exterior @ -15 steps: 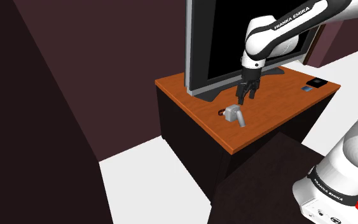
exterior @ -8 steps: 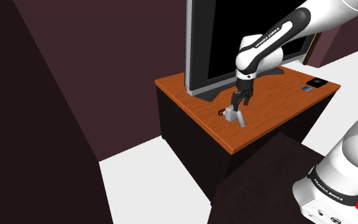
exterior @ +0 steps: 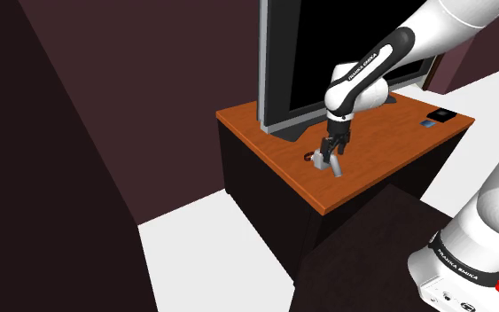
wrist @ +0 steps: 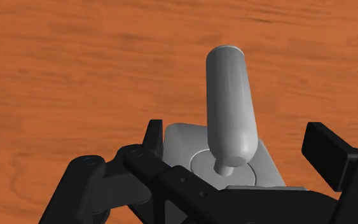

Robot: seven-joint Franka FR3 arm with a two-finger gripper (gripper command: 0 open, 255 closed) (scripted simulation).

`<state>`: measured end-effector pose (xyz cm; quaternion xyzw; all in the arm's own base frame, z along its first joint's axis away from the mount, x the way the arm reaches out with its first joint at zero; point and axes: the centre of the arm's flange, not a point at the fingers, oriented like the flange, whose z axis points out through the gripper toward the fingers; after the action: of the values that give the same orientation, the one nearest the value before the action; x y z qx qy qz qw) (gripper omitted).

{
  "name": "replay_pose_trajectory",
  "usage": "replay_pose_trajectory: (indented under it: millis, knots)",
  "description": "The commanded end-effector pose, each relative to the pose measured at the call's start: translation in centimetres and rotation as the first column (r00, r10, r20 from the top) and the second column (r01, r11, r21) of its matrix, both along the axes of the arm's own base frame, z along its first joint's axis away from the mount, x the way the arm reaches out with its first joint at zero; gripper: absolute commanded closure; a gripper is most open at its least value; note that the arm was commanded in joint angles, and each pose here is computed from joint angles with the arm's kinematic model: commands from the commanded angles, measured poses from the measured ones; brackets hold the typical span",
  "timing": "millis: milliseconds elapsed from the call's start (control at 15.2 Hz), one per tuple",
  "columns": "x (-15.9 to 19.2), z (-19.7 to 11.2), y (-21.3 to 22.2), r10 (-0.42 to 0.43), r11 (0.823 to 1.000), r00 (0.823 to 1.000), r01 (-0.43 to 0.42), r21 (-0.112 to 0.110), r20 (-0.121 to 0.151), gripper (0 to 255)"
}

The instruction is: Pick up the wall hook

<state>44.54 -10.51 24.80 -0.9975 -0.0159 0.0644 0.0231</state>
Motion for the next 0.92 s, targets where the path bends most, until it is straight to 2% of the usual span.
replay_pose_trajectory:
  millis: [0,594,858]
  knots:
    - [0.0,-0.2,0.0,0.000,1.000,1.000,0.000,0.000,0.000,255]
    - [0.0,-0.2,0.0,0.000,1.000,1.000,0.000,0.000,0.001,255]
    - [0.0,1.9,0.0,0.000,1.000,1.000,0.000,0.000,0.001,255]
